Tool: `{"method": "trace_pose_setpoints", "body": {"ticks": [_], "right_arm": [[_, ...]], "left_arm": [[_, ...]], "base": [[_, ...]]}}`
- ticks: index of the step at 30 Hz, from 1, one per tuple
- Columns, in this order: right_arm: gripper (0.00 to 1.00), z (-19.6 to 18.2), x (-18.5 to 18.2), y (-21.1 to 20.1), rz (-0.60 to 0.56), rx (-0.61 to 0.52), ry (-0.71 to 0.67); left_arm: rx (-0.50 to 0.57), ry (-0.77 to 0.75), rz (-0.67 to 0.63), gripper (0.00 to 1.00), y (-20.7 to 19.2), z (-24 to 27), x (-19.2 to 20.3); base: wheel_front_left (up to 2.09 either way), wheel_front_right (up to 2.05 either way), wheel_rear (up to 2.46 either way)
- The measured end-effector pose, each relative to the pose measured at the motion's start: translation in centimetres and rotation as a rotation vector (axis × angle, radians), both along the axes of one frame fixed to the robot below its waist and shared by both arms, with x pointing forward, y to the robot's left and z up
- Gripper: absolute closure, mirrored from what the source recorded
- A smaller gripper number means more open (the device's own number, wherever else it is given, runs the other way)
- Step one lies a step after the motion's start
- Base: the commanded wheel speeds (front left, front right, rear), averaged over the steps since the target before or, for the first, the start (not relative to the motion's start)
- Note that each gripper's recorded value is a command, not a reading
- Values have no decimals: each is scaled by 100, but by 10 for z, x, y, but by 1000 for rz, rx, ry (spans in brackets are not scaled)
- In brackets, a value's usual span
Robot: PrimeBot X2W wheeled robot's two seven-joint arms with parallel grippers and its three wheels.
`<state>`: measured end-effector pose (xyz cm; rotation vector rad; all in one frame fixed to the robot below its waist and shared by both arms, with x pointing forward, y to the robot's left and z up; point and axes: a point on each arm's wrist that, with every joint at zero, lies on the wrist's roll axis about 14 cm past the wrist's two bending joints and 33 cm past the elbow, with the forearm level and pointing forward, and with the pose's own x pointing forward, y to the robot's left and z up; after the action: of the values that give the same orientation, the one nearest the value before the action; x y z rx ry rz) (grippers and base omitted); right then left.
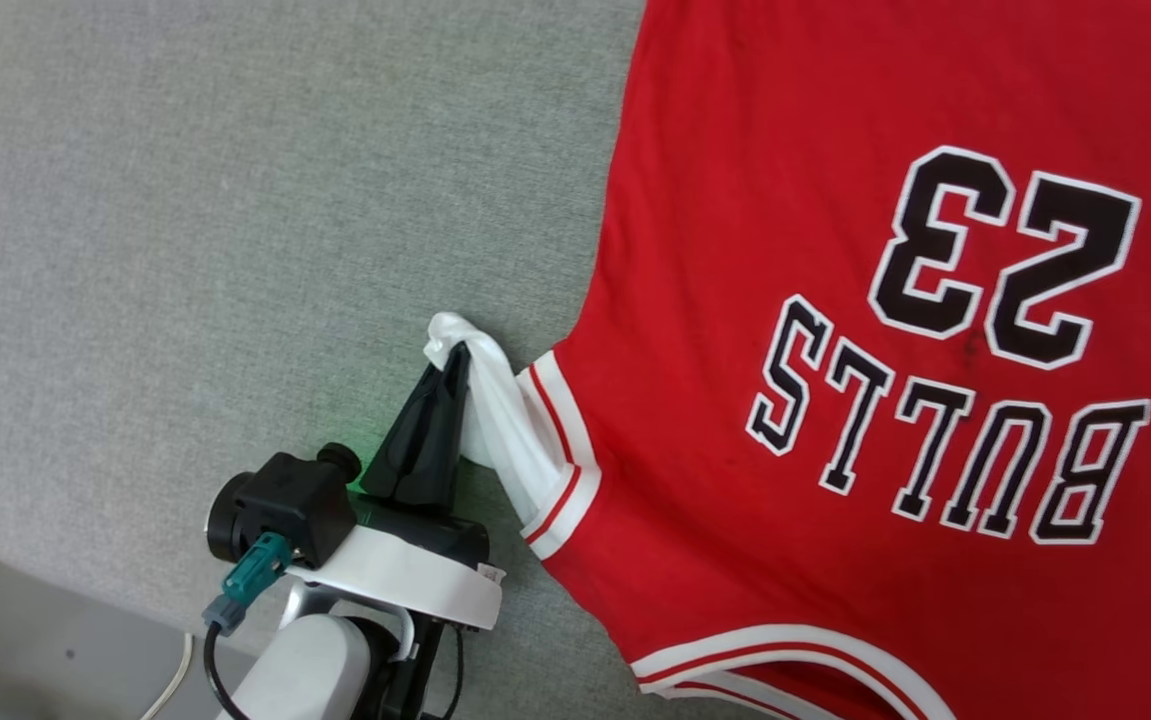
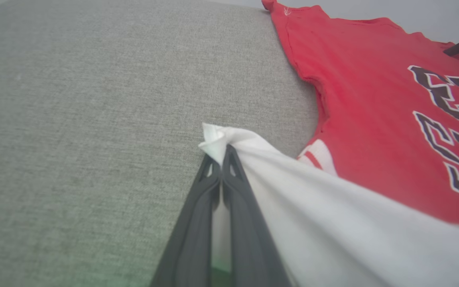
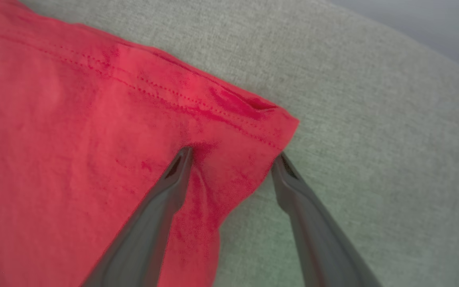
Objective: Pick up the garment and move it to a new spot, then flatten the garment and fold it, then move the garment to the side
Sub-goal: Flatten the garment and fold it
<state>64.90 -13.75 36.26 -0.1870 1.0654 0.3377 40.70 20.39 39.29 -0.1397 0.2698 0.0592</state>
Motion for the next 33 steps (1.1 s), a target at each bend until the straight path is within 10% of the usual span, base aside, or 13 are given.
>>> {"method": "trace_pose_setpoints", "body": {"ticks": [7,8,9,33], "right_arm": [[0,-23,-3,1,-13,1,59],[73,-23,-3,0,-15,1,58],[100,-22,-3,0,-19,5,54],[100,103,-69,-29,95,46,-276]], "left_arm": [[3,11,17,100,4,-5,-3],[4,11,17,100,4,-5,-3],[4,10,19,100,5,-5,-3],[13,-87,49,100,15,39,-42]], "base": [[0,0,0],[0,0,0],[0,0,0],[0,0,0]]}}
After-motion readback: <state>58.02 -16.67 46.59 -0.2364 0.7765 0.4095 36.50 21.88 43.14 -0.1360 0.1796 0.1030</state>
